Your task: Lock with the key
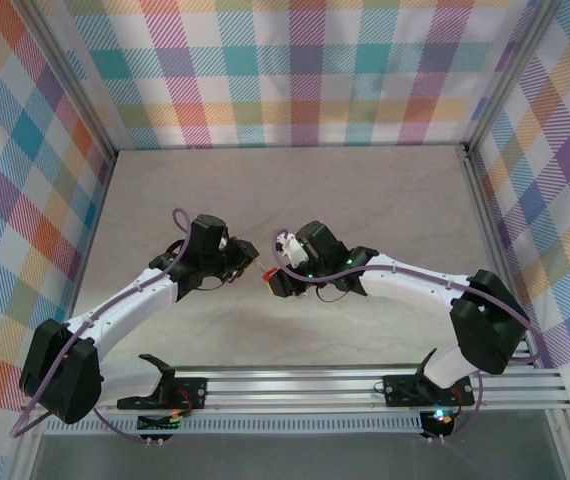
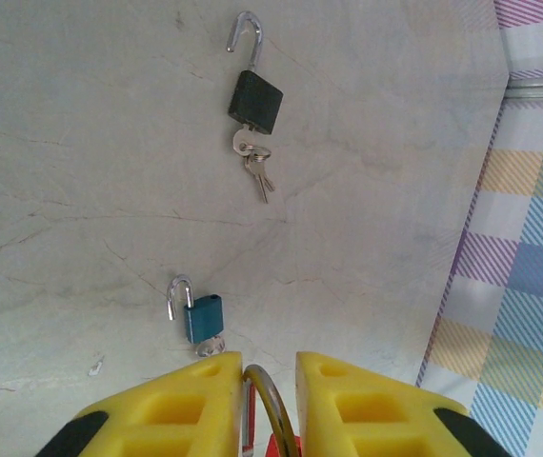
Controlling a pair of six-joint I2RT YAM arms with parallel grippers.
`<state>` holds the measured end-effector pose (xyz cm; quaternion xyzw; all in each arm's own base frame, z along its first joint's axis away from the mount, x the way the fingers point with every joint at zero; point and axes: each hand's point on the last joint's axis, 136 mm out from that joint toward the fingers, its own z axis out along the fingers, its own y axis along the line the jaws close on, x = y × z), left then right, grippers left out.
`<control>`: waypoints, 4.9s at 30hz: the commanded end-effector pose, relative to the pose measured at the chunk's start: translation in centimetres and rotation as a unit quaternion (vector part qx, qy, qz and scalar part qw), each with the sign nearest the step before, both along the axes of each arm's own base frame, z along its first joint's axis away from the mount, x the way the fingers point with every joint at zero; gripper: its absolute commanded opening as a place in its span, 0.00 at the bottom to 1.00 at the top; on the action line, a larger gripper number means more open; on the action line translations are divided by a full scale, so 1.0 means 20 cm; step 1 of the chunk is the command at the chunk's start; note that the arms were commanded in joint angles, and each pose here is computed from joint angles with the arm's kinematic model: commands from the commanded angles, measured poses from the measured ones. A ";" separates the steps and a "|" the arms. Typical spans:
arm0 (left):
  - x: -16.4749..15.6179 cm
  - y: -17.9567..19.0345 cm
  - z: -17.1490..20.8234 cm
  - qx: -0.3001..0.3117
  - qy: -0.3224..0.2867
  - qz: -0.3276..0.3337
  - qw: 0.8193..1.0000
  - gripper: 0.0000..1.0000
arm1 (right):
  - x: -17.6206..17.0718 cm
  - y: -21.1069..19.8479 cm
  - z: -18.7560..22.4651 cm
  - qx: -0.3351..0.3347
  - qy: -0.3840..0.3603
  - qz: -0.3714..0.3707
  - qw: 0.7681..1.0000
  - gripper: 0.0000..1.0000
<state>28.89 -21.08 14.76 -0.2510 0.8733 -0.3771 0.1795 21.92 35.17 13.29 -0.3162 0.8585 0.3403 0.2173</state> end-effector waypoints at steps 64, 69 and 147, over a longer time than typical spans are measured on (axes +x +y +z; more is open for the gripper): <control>-0.16 -0.10 0.33 -0.078 -0.207 -0.086 0.971 0.00 | 0.20 -0.26 0.35 0.182 -0.265 -0.194 0.927 0.00; -0.19 -0.11 0.32 -0.086 -0.207 -0.087 0.971 0.00 | 0.22 -0.26 0.38 0.189 -0.270 -0.210 0.921 0.00; -0.32 -0.08 0.61 -0.048 -0.305 -0.135 0.941 0.84 | 0.00 -0.06 0.64 0.197 -0.462 -0.036 0.864 0.00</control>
